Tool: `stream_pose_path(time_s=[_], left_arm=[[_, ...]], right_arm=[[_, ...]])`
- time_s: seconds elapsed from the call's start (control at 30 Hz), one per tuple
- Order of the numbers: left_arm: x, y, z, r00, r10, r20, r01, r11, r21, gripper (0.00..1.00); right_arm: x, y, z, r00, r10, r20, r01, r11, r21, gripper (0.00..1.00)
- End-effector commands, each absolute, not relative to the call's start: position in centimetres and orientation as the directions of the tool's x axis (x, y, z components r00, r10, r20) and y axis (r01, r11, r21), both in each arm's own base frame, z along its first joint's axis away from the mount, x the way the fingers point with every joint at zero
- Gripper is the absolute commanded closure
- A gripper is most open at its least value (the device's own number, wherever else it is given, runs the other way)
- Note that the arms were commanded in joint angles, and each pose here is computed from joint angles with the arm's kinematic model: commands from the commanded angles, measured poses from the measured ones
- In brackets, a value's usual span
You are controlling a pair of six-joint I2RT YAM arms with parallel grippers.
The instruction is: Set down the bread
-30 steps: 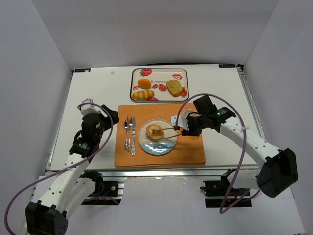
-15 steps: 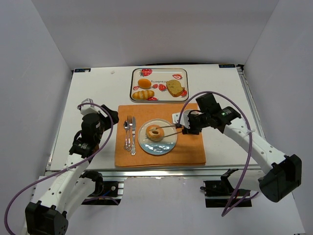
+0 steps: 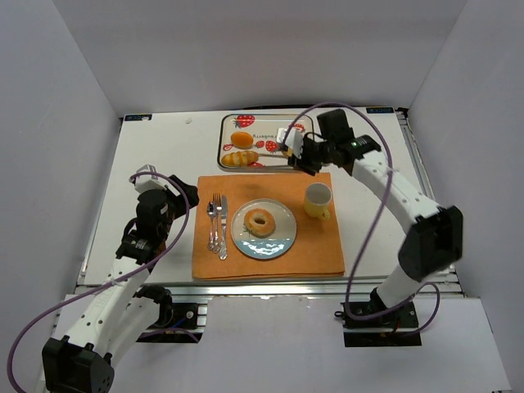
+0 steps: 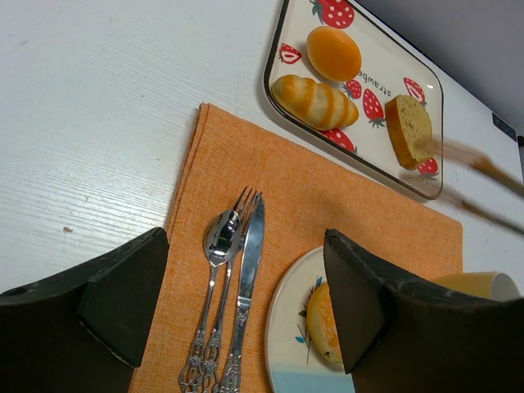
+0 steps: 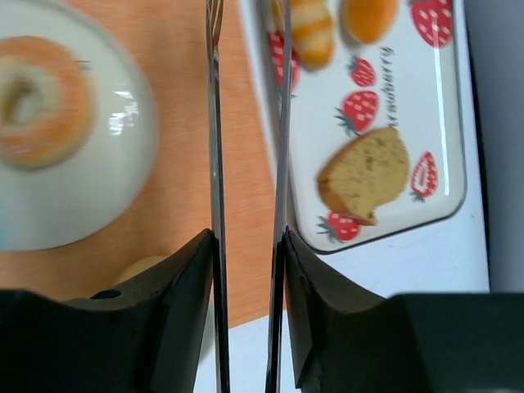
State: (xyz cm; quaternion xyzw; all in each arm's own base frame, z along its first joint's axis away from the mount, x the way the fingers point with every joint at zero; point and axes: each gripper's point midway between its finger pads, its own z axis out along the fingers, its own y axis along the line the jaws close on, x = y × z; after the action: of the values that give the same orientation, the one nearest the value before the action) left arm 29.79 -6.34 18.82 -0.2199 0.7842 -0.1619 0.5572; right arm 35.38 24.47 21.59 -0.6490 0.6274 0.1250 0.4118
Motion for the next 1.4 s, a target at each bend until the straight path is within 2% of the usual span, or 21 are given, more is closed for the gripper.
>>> stream_pose_path(time_s=[0.0, 0.03, 0.23, 0.47, 0.9, 1.37], left_arm=[[29.9, -6.2, 20.6, -0.242, -0.533, -0.811, -0.144, 0.846, -0.513, 0.14], [29.9, -6.1, 20.7, -0.237, -0.534, -0.811, -0.145, 0.845, -0.515, 0.14], [29.9, -5.9, 20.8, -0.217, -0.549, -0.807, -0.158, 0.836, -0.526, 0.15], [29.7, -5.8, 20.1, -0.228, -0.552, -0.802, -0.169, 0.834, -0.526, 0.14], [30.0, -5.9, 20.2, -0.24, -0.542, -0.805, -0.17, 0.84, -0.515, 0.14], [30.2, -6.0, 20.4, -0.244, -0.539, -0.806, -0.169, 0.842, -0.512, 0.14]], right_arm=[[40.8, 24.4, 22.7, 0.162, -0.714, -0.681, -0.873, 0.218, -0.437, 0.57], [42.0, 24.6, 20.8, 0.145, -0.733, -0.664, -0.882, 0.208, -0.423, 0.57], [46.5, 24.1, 18.0, 0.209, -0.801, -0.562, -0.856, 0.127, -0.501, 0.56], [49.1, 23.5, 16.2, 0.212, -0.824, -0.526, -0.844, 0.117, -0.523, 0.55], [49.2, 23.5, 16.1, 0.246, -0.812, -0.53, -0.833, 0.102, -0.543, 0.53], [49.6, 24.3, 14.0, 0.307, -0.812, -0.496, -0.863, -0.018, -0.505, 0.5]])
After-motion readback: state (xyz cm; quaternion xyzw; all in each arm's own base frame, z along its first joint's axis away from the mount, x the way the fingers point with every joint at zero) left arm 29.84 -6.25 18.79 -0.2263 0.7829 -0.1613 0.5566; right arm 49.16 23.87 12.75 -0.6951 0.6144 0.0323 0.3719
